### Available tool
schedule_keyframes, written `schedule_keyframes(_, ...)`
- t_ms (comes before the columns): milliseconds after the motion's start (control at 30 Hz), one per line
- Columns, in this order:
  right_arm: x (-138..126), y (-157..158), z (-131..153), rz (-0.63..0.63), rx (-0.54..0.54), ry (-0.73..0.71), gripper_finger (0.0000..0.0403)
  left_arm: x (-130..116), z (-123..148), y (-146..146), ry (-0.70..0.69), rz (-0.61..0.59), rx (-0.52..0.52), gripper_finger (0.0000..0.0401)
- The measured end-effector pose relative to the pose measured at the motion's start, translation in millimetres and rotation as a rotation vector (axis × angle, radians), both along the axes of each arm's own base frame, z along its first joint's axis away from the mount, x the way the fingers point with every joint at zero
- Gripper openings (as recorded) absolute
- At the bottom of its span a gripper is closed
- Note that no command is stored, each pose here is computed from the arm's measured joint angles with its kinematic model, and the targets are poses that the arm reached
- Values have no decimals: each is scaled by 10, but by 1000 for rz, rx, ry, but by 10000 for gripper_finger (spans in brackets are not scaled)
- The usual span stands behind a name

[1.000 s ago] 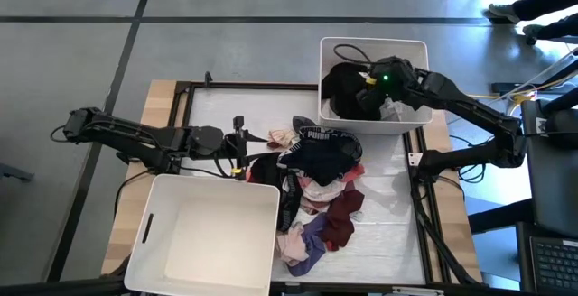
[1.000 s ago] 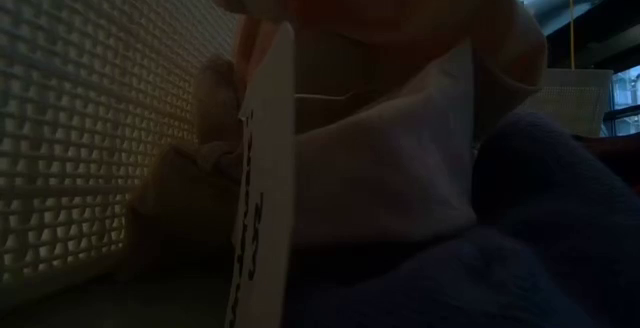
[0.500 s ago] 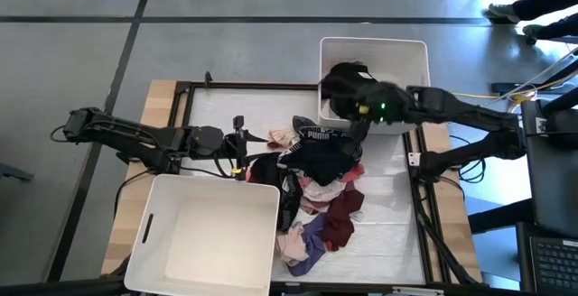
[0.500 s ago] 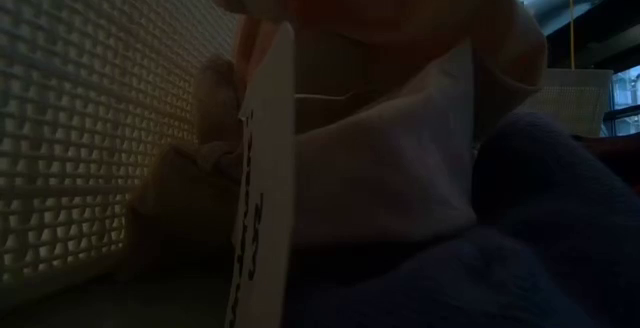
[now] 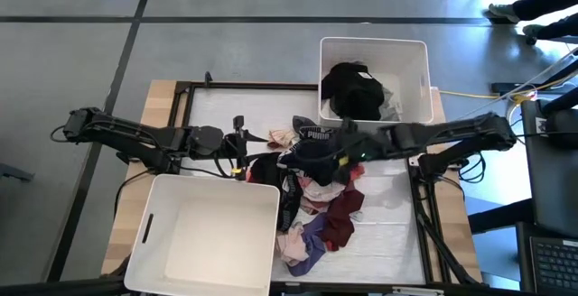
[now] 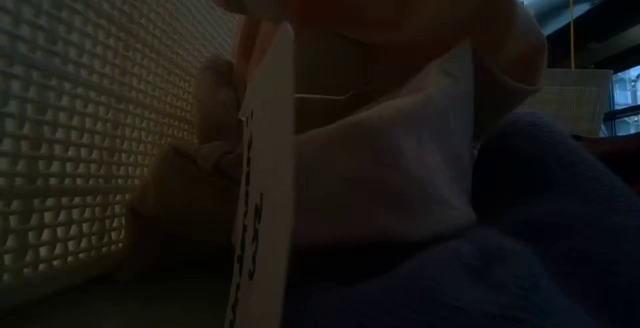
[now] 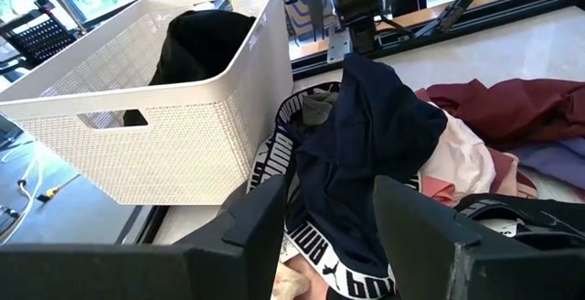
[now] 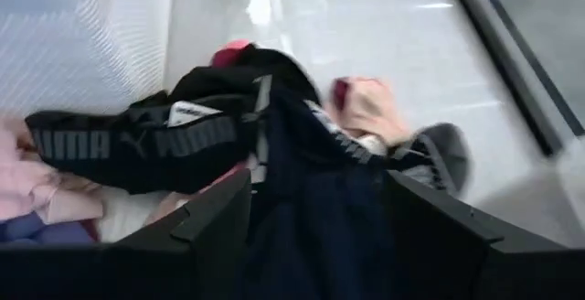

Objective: Sort clothes
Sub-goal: Put the black underwear into the top white laundry bin

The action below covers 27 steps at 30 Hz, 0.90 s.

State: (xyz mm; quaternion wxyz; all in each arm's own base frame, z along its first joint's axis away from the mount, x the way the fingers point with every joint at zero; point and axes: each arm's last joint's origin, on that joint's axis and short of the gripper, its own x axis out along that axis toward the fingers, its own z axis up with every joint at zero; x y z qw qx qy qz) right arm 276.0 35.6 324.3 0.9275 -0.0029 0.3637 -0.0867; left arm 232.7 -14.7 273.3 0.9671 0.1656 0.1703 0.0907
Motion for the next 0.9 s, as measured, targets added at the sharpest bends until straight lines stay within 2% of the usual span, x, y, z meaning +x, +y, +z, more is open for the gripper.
schedule_keyframes(233,216,254,-419,148,-30,36,248,0,0,0,0,0,0,159)
schedule_keyframes(467,429,437,-749,224,-44,62,248,1,2,0,-2,0,0,159)
schedule_keyframes(900,720,545,-1214,255,-40,96,248,1,2,0,-2,0,0,159)
